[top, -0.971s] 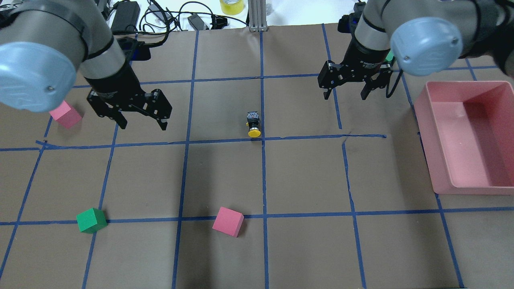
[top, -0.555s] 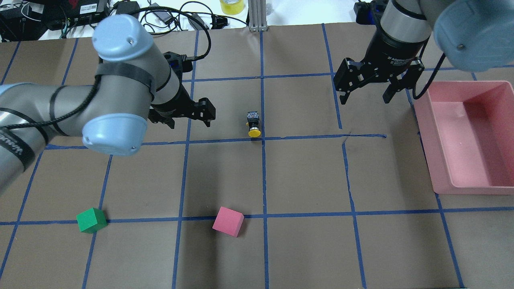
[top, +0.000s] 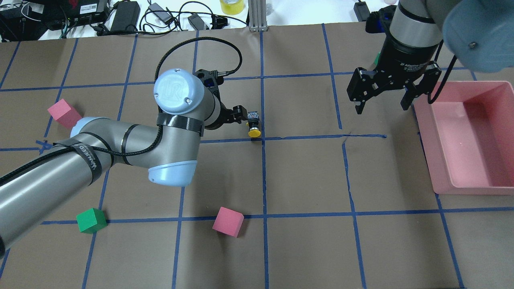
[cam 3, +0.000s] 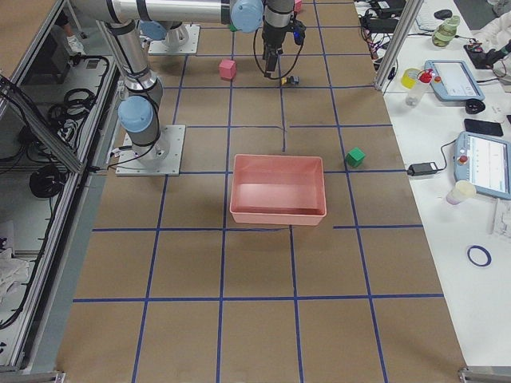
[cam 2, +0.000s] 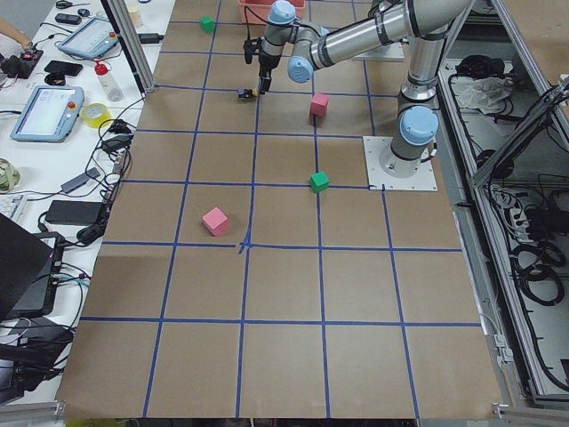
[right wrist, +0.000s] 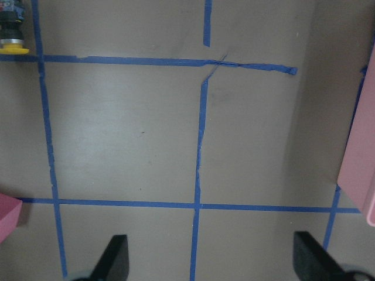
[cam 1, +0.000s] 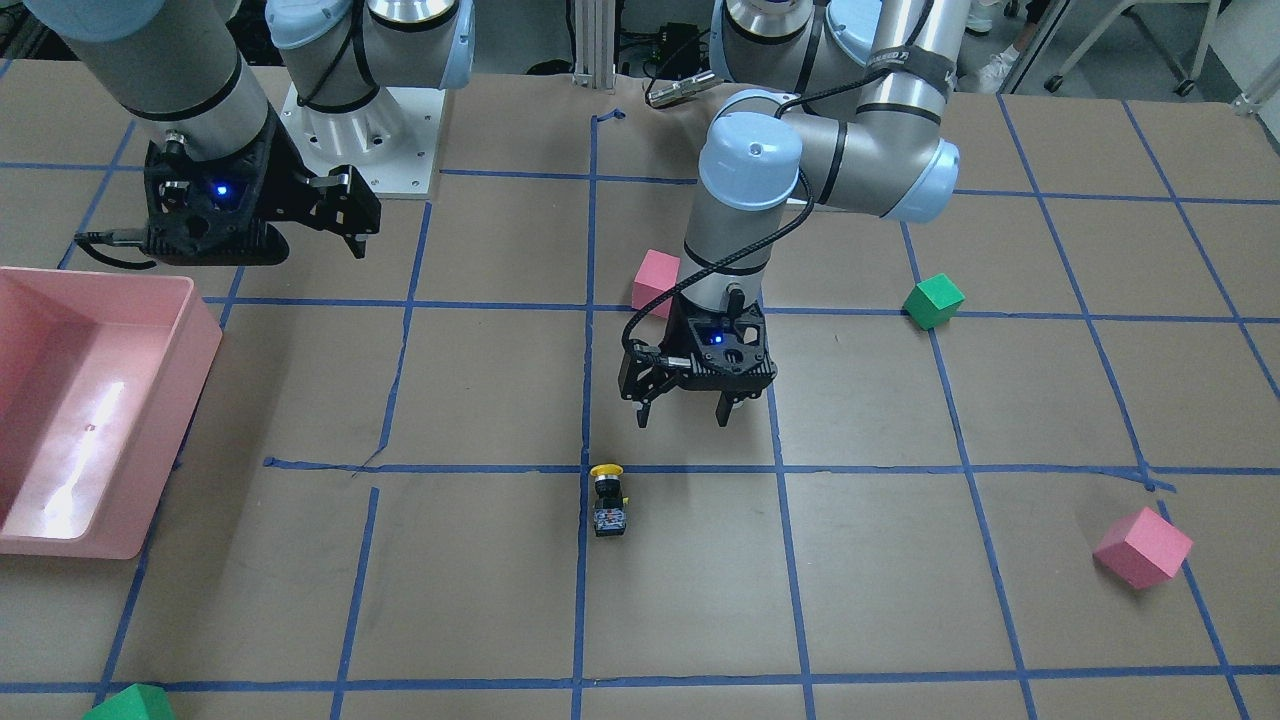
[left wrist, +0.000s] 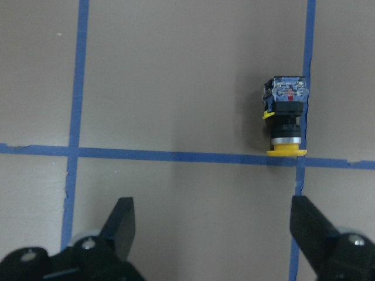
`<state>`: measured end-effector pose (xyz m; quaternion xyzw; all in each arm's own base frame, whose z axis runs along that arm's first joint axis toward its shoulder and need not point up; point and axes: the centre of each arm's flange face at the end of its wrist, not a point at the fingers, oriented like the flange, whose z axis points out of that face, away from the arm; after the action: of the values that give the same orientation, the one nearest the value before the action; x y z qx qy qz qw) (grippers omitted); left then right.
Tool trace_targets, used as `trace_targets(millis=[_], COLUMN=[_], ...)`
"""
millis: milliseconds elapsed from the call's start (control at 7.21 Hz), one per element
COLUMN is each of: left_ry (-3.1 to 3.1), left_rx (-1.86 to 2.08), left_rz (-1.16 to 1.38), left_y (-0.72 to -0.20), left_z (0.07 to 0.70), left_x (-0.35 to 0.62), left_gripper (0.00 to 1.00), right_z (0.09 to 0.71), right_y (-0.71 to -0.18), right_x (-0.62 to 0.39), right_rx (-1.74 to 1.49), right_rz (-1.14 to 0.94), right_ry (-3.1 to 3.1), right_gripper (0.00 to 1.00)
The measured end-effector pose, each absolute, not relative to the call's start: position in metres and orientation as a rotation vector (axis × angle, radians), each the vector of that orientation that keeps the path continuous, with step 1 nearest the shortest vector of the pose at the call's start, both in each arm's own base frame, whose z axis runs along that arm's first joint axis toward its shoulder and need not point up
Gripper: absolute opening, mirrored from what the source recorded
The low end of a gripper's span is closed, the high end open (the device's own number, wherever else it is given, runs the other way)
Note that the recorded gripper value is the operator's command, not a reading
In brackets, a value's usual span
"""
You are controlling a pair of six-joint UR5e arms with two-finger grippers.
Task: Align button upright
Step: 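Reach the left gripper to the lying button and grasp it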
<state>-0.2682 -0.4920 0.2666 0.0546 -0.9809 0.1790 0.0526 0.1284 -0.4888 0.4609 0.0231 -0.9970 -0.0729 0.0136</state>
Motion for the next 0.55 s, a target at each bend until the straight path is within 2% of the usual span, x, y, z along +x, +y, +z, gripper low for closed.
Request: trace_targets(millis=[555], left_ry=[-2.926], left_rx=[0.173], left_rz=[0.823], left_y=[-0.469], left_z=[0.215], left_x=[-0.325], left_gripper=[0.93], right_z=[0.46], right_y=[-0.49], right_x=[0.126], right_rx=[0.079], right_rz=[-0.217], right_ry=[-3.08], right_gripper=[1.0])
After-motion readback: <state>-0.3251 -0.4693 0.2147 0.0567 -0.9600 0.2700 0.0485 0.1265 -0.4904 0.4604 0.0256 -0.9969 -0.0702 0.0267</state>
